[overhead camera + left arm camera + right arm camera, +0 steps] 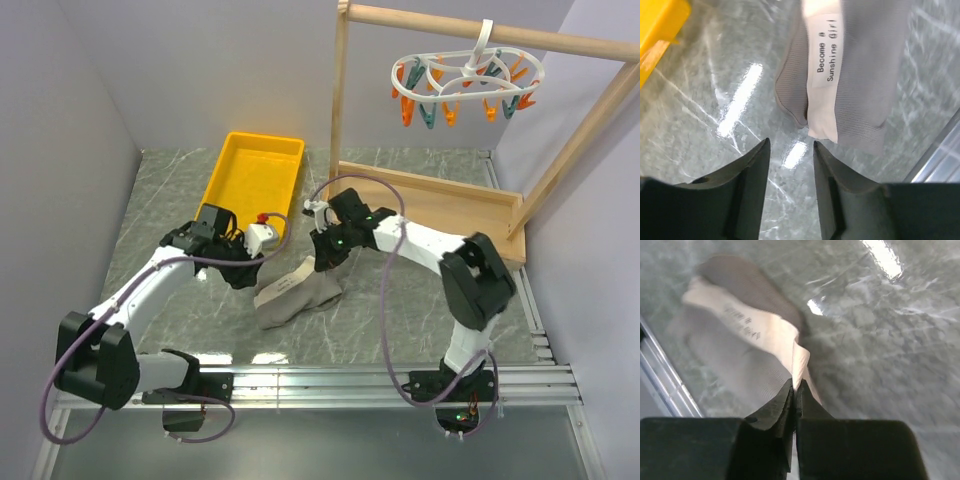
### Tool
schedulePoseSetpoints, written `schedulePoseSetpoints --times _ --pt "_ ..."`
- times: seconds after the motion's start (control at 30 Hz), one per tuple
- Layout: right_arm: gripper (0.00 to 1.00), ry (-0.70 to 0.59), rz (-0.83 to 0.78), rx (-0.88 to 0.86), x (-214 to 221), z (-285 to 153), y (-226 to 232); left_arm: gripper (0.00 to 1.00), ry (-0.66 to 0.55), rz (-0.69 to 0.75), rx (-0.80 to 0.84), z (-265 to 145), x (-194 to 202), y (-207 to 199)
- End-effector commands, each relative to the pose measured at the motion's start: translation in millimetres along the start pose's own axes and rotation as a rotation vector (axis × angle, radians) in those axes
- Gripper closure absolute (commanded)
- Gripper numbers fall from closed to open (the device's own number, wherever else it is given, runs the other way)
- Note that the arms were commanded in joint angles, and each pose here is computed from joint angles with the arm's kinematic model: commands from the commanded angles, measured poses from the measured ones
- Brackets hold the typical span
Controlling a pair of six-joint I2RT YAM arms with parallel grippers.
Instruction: Clip the underwear to the hanger
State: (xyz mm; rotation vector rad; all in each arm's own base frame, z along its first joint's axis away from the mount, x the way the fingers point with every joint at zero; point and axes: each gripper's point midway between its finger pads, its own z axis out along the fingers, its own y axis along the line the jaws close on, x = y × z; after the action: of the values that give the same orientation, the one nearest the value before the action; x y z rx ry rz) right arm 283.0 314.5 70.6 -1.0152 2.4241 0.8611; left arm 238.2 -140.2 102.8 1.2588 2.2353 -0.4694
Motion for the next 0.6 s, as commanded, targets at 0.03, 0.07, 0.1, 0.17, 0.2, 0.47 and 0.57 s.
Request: schedulePoseSetpoints --times 0.03,0.07,0.1,0.17,0.2,0.47,0.57 --pt "1.0 -0.127 -0.083 0.02 -20.0 -56.5 24.3 0.52 -0.052 -0.154 0.111 -5.0 -14.6 -10.9" --pt "1.0 -0.169 -0.109 0.031 -24.7 -72.5 30.2 0.52 -0.068 -0.172 0.134 -4.3 -18.5 -14.4" --pt "1.0 -0.175 -0.122 0.042 -17.8 -75.6 29.9 0.52 -0.08 -0.186 0.143 -3.5 -21.8 -15.3" --pt "1.0 -0.233 -0.158 0.064 -19.5 -96.5 37.0 0.51 -0.124 -0.212 0.162 -2.9 -31.5 -17.2" --pt "1.0 -0.232 -0.166 0.071 -13.0 -98.5 37.1 0.51 -0.142 -0.212 0.168 -4.0 -35.2 -18.5" --pt "1.0 -0.208 -0.225 0.215 12.7 -114.6 15.9 0.49 -0.218 -0.196 0.26 6.2 -49.9 -25.4" --pt "1.0 -0.153 -0.184 0.251 38.2 -110.4 1.1 0.5 -0.214 -0.196 0.288 14.1 -55.9 -28.1"
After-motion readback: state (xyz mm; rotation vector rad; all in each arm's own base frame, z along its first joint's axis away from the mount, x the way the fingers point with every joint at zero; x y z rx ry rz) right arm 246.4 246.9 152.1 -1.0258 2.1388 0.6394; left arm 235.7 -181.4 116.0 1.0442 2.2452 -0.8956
